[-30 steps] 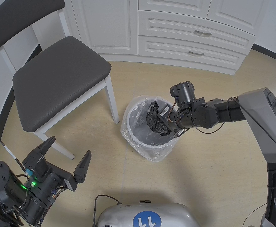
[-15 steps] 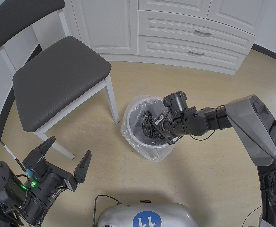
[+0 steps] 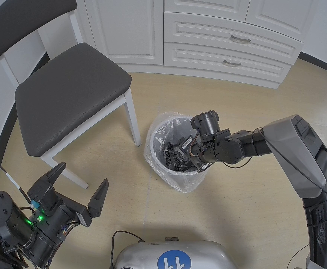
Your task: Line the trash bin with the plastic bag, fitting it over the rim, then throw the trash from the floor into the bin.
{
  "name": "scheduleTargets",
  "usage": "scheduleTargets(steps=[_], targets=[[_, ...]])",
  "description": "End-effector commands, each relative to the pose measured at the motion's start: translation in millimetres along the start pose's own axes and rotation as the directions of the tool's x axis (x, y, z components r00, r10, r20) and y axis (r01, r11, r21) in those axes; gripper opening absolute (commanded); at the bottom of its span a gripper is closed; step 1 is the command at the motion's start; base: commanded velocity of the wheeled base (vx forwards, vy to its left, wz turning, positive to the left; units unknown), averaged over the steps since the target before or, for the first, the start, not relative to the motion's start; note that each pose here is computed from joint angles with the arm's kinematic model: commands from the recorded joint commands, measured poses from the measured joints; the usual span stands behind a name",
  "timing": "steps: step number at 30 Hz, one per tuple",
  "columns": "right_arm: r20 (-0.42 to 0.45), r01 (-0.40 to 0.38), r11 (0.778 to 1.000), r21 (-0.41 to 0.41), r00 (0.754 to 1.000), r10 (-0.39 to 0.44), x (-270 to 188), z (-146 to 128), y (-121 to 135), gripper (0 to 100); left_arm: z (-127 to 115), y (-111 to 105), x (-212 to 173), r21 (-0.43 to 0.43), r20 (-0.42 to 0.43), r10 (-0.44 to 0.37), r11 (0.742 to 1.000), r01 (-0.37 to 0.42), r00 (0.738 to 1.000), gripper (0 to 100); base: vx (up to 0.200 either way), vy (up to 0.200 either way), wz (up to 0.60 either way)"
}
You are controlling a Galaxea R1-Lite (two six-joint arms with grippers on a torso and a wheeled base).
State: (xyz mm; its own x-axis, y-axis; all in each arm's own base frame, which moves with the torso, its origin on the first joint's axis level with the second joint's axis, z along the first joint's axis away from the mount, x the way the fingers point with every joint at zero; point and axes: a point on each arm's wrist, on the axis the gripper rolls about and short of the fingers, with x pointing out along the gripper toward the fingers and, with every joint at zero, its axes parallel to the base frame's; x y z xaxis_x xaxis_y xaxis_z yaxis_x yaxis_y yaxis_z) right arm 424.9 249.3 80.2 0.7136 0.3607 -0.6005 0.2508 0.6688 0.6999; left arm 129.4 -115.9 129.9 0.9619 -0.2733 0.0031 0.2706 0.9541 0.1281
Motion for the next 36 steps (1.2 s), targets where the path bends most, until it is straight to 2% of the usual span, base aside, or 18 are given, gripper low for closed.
scheduleTargets(steps=[1,7,9,11,13,14,18,19,20,22,23,24,25,26,29,31,33,36], targets=[[0.029,-0.031,1.000,0.001,0.999,0.031,-18,7,13,100,-3,1,-3,0.009,-0.015,-0.001,1.000,0.001,1.000,100,0.000,0.000,0.00],[0.082,-0.107,0.994,-0.018,0.991,0.108,-77,24,39,100,-4,1,-3,0.008,-0.016,-0.003,1.000,0.003,1.000,100,0.000,0.000,0.00],[0.090,-0.119,0.991,-0.061,0.988,0.124,-97,28,43,100,-4,1,-3,0.007,-0.018,-0.003,1.000,0.003,1.000,100,0.000,0.000,0.00],[0.088,-0.105,0.984,-0.147,0.989,0.119,-112,27,41,100,-4,0,-2,0.009,-0.020,-0.003,1.000,0.004,1.000,100,0.000,0.000,0.00],[0.086,-0.098,0.982,-0.163,0.990,0.113,-114,26,40,100,-5,0,-2,0.010,-0.022,-0.004,1.000,0.004,1.000,100,0.000,0.000,0.00],[0.101,-0.024,0.942,-0.336,0.993,0.061,-135,22,28,100,-7,-1,-1,0.012,-0.032,-0.005,1.000,0.005,0.999,100,0.000,0.000,0.00],[0.158,0.090,0.852,-0.516,0.987,-0.009,-162,18,4,100,-12,-3,3,0.026,-0.062,-0.005,1.000,0.006,0.998,100,0.000,0.000,0.00],[0.158,0.090,0.852,-0.516,0.987,-0.009,-162,18,4,100,-12,-3,3,0.026,-0.062,-0.005,1.000,0.006,0.998,100,0.000,0.000,0.00],[0.189,0.115,0.815,-0.568,0.982,-0.007,-173,17,-2,100,-15,-5,5,0.035,-0.078,-0.005,0.999,0.007,0.997,100,0.000,0.000,0.00],[0.214,0.133,0.777,-0.616,0.977,0.003,-180,14,-10,100,-18,-6,6,0.043,-0.093,-0.004,0.999,0.008,0.996,100,0.000,0.000,0.00],[0.230,0.144,0.760,-0.634,0.973,0.008,-183,14,-14,100,-19,-7,7,0.046,-0.099,-0.005,0.999,0.009,0.995,100,0.000,0.000,0.00],[0.230,0.144,0.760,-0.634,0.973,0.008,-183,14,-14,100,-19,-7,7,0.046,-0.099,-0.005,0.999,0.009,0.995,100,0.000,0.000,0.00],[0.258,0.171,0.716,-0.677,0.966,0.014,-186,11,-23,100,-21,-8,8,0.050,-0.108,-0.005,0.999,0.011,0.994,100,0.000,0.000,0.00],[0.279,0.189,0.683,-0.705,0.960,0.022,-188,8,-29,100,-23,-8,9,0.051,-0.116,-0.004,0.999,0.010,0.993,100,0.000,0.000,0.00],[0.332,0.237,0.608,-0.758,0.942,0.047,-190,4,-44,100,-30,-12,12,0.057,-0.152,-0.009,0.998,0.018,0.988,100,0.000,0.000,0.00],[0.396,0.293,0.546,-0.785,0.915,0.079,-190,3,-55,100,-48,-18,20,0.074,-0.231,-0.008,0.997,0.025,0.973,100,0.000,0.000,0.00],[0.460,0.351,0.506,-0.788,0.882,0.105,-192,7,-62,100,-66,-23,27,0.086,-0.305,0.008,0.996,0.020,0.952,100,0.000,0.000,0.00],[0.523,0.408,0.463,-0.787,0.839,0.150,-193,12,-72,100,-89,-19,37,0.145,-0.393,0.054,0.989,0.004,0.918,100,0.000,0.000,0.00]])
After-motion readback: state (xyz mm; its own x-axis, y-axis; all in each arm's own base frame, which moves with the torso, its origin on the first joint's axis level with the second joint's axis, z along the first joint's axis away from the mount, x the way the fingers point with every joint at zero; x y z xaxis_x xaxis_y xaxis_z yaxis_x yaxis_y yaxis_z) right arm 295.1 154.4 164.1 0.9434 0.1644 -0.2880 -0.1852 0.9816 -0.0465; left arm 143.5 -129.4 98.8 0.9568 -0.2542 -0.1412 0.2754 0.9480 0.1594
